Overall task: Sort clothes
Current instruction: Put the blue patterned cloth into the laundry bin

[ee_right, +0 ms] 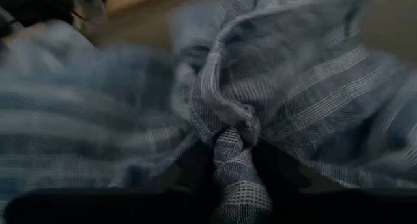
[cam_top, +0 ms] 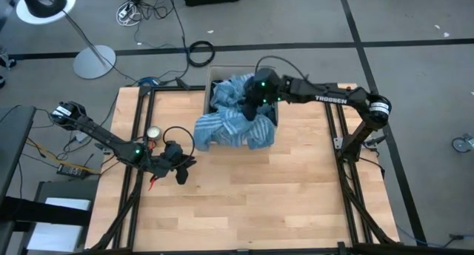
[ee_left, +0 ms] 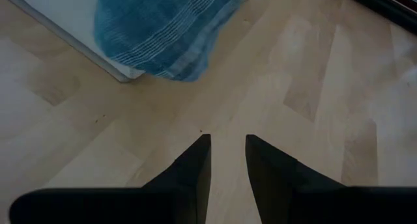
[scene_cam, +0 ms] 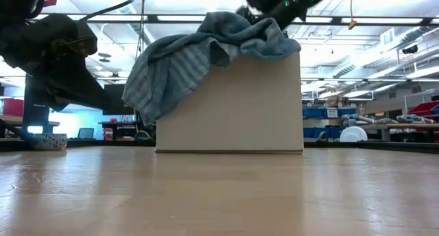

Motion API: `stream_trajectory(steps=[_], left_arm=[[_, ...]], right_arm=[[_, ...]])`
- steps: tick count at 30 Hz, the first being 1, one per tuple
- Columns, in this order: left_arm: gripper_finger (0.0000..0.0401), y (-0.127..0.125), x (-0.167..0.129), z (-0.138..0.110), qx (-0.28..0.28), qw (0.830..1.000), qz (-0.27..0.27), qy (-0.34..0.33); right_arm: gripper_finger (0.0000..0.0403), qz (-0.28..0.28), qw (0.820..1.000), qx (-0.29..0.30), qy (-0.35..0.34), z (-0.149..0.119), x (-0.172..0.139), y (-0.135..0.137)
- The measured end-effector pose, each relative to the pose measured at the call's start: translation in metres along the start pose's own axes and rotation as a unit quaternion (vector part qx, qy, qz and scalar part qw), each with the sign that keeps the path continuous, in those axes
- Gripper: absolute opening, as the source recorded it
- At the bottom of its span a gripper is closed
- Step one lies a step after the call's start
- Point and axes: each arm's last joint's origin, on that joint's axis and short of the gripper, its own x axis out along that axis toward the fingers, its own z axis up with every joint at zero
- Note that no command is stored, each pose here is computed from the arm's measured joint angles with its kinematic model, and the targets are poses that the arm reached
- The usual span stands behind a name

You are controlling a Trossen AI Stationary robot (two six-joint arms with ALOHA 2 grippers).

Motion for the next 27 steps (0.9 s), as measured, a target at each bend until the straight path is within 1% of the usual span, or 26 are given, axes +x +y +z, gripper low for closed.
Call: stream_trajectory(steps=[3, 6, 8, 11, 14, 17, 23, 27], left_arm=[[0.0101, 0.0, 0.0, 0.0, 0.0, 1.0, 0.001, -0.001], [0.0101, 0.0, 0.0, 0.0, -0.001, 1.0, 0.001, -0.001], [0.0101, 0.0, 0.0, 0.0, -0.001, 1.0, 0.001, -0.001], [0.0101, 0.0, 0.0, 0.0, -0.004, 1.0, 0.001, -0.001], [0.0101, 0.0, 0.0, 0.0, -0.006, 1.0, 0.0, -0.002], [0.0101, 0.0, 0.0, 0.0, -0.007, 1.0, 0.0, -0.002], [0.0101, 0.0, 0.0, 0.0, -0.008, 1.0, 0.0, -0.002], [0.0101, 0.0, 0.0, 0.0, -0.008, 1.0, 0.0, -0.002]], right_arm=[[0.0143, -0.004, 1.0, 0.027, 0.016, -0.021, 0.012, -0.006], [0.0189, -0.011, 0.999, 0.034, 0.039, -0.038, 0.018, -0.011], [0.0216, -0.016, 0.998, 0.036, 0.048, -0.043, 0.02, -0.014], [0.0245, -0.019, 0.998, 0.04, 0.049, -0.04, 0.017, -0.016], [0.026, -0.018, 0.998, 0.039, 0.034, -0.023, 0.009, -0.015], [0.0262, -0.015, 0.999, 0.035, 0.009, 0.003, -0.007, -0.011], [0.0252, -0.016, 1.0, 0.02, -0.009, 0.05, -0.051, -0.001], [0.0243, -0.006, 1.0, 0.013, -0.02, 0.07, -0.077, 0.011]])
